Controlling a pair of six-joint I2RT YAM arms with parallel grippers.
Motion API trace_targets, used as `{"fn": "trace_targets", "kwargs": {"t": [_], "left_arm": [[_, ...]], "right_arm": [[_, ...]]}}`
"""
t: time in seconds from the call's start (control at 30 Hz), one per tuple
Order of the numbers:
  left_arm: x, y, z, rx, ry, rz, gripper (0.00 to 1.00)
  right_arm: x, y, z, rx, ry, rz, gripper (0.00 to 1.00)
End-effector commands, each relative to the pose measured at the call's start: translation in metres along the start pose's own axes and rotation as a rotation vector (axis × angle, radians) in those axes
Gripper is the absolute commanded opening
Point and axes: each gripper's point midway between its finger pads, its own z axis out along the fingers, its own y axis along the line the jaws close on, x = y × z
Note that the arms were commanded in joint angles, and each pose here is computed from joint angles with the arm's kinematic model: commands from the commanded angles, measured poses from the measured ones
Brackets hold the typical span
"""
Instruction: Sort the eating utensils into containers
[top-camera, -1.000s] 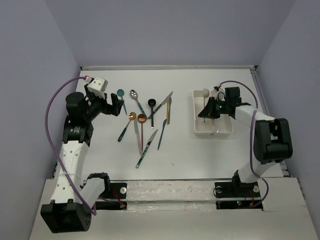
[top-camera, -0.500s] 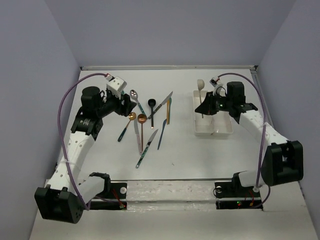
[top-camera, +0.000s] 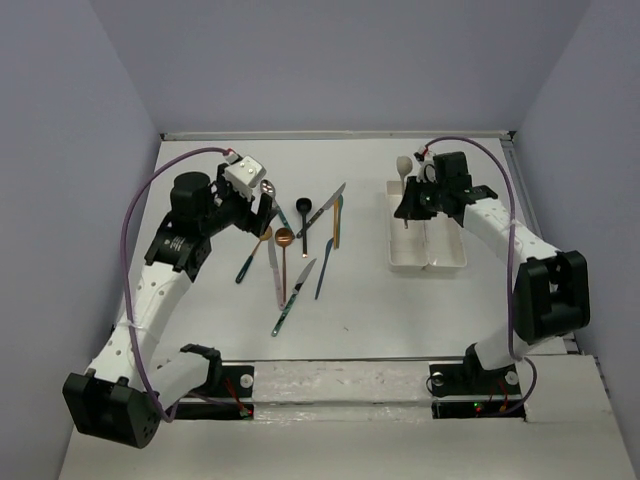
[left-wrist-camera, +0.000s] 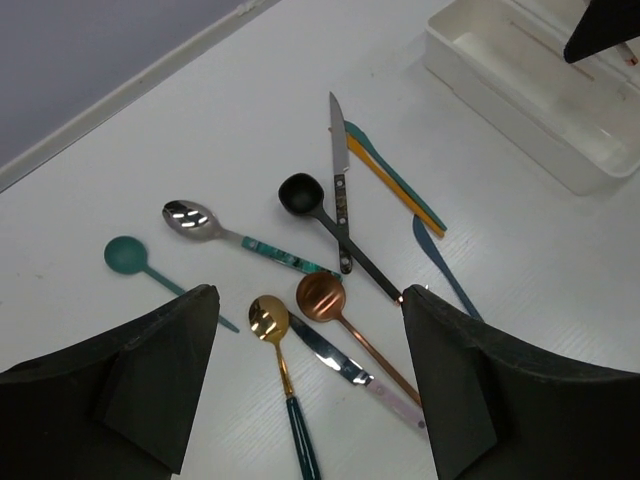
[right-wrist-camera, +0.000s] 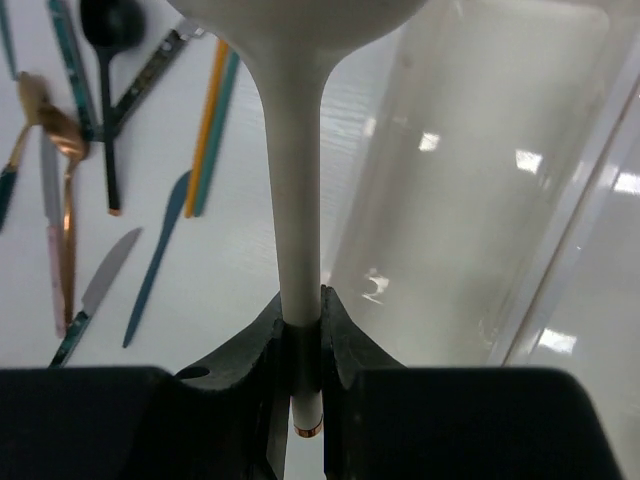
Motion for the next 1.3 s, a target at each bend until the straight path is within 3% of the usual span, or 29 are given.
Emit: {"fn": "trace_targets", "kwargs": {"t": [0.0,0.2,0.3,0.57,0.77,0.87,1.0,1.27], "left_arm": [[0.011,0.018,-0.007,-0.103,0.029,0.070,0.88],[0.052,0.037,0.007,-0.175,0.179,0.047,0.88],[0.078,0.045,0.017,-0.195,0.257,0.039,0.89],[0.113,0.053,0.024,-0.203,0.350,0.041,0.91],[0.139,0.063,0.030,-0.231,0.429,0.056,0.91],[0.163,0.069,0.034,-0.243,0.506,0.061,0.87],[0.201,0.065,0.045,-0.198,0.610,0.042,0.82],[0.232,0.041,0.058,-0.070,0.670,-0.032,0.76]], "right_arm": [[0.024,-0.041,0.006,0.212,0.067,0.100,0.00],[0.030,-0.061,0.016,0.298,0.084,0.116,0.09],[0.034,-0.064,0.025,0.291,0.110,0.122,0.21],[0.048,-0.067,0.039,0.274,0.166,0.135,0.39],[0.034,-0.057,0.029,0.246,0.129,0.116,0.41],[0.016,-0.045,0.015,0.223,0.077,0.093,0.41],[-0.002,-0.023,-0.005,0.246,0.009,0.033,0.41],[-0.015,0.010,-0.026,0.216,-0.069,-0.020,0.41]]}}
